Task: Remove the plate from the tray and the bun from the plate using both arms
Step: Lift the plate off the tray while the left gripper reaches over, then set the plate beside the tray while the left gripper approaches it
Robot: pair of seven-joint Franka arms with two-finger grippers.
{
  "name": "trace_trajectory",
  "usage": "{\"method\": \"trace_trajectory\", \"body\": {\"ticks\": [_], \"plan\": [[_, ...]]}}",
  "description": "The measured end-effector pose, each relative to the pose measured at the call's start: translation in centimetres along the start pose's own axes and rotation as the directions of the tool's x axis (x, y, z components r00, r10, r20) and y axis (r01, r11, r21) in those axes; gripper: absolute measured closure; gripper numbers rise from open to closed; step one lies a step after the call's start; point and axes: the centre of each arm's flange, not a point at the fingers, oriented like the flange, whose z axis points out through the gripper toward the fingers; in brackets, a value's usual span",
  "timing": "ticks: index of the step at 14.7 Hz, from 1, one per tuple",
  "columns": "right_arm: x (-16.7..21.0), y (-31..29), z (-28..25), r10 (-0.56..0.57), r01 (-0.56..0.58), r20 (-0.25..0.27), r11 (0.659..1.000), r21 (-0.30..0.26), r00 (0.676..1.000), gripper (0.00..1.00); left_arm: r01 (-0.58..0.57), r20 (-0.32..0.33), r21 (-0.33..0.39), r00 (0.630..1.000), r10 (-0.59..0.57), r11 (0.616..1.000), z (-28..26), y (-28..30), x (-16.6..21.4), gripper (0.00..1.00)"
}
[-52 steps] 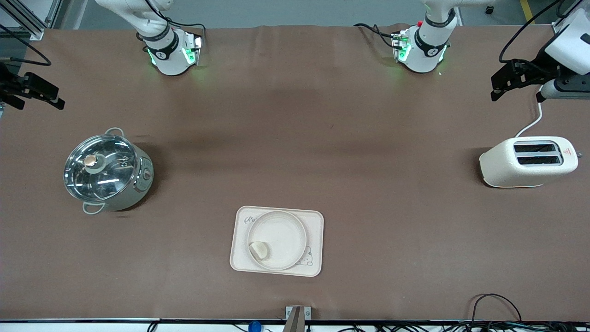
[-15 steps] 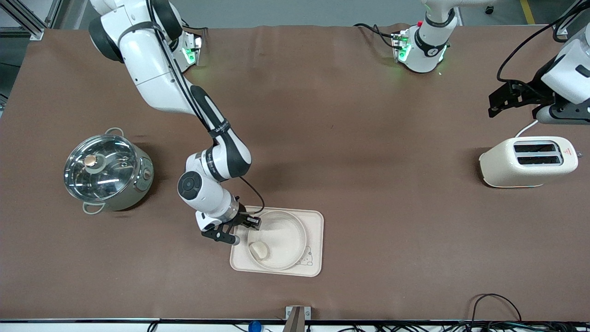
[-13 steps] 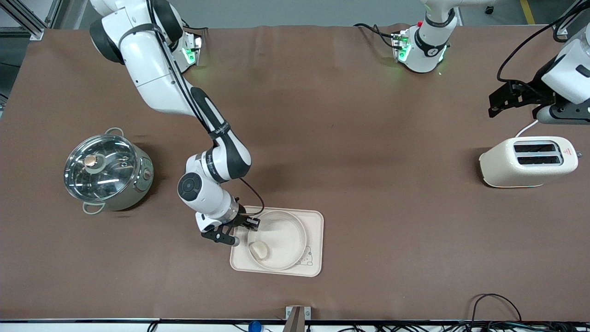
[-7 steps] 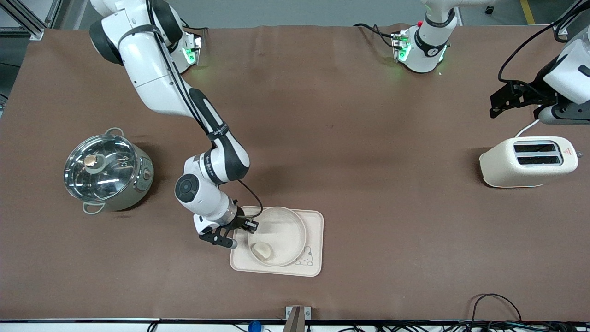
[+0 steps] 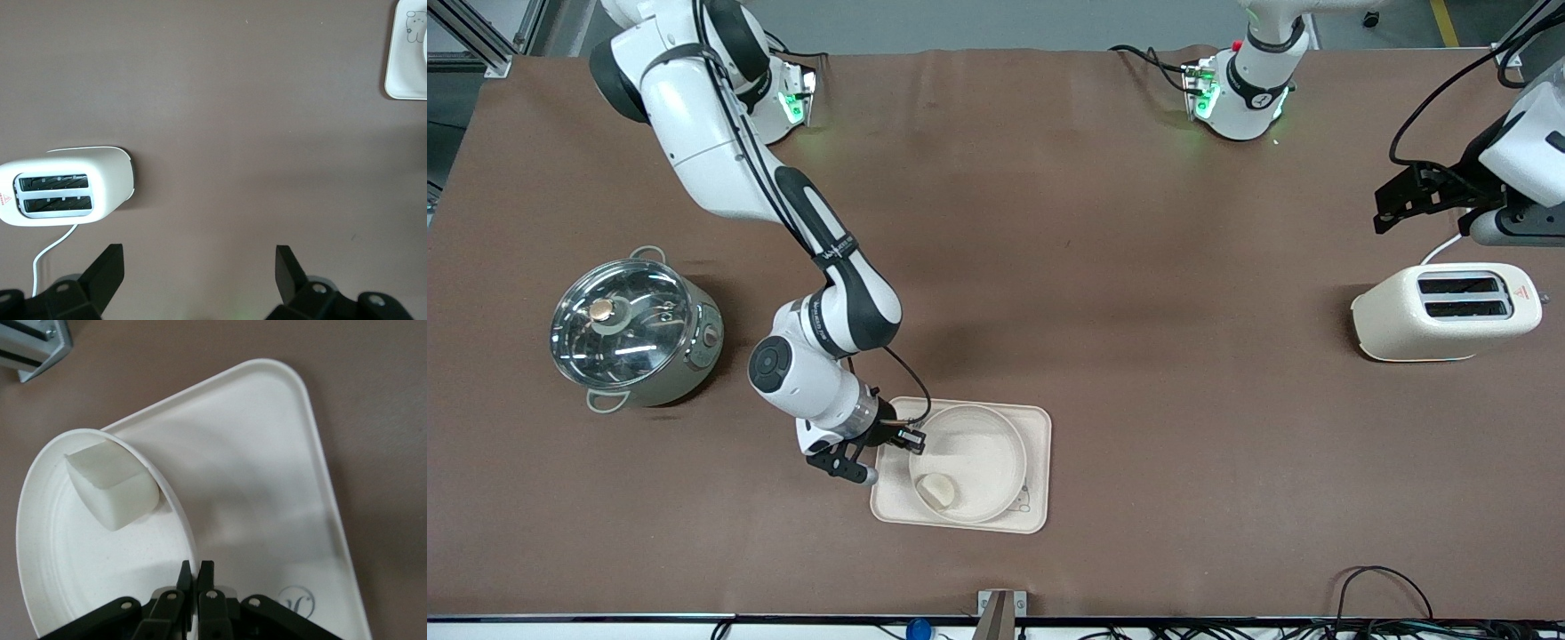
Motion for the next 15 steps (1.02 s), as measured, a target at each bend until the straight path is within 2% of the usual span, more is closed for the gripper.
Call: {"method": "trace_trajectory", "body": {"ticks": [3,6,10,12,15], "plan": [[-2.5,-1.1,-1.1,-0.013,0.013,0.004,1.0,0.026,1.0,0.95,-0.01,-0.003,-0.001,1.0,0.01,1.0,0.4,0.6,0.4,0.0],[-8.9,-0.7,-0.4,-0.043,0.044,-0.019,0.998,0.05,0.999,0.95,-0.016,0.014,-0.003,1.0,0.016,1.0,1.4,1.5,0.9,0.0],[-15.9,2.0,-1.1,-0.07,0.069,0.014,0.997,0.04,0.997,0.95,0.053,0.063,0.0,0.997,-0.053,0.999,5.8,5.2,1.9,0.0],[-17.2,4.1,-1.9,-0.099,0.098,0.032,0.995,0.014,0.995,0.95,0.083,0.076,0.002,0.994,-0.083,0.997,9.2,7.0,2.5,0.0],[-17.5,7.6,-2.0,-0.136,0.137,0.022,0.99,-0.018,0.99,0.95,0.184,0.11,0.004,0.977,-0.183,0.983,15.4,10.8,3.4,0.0]]}}
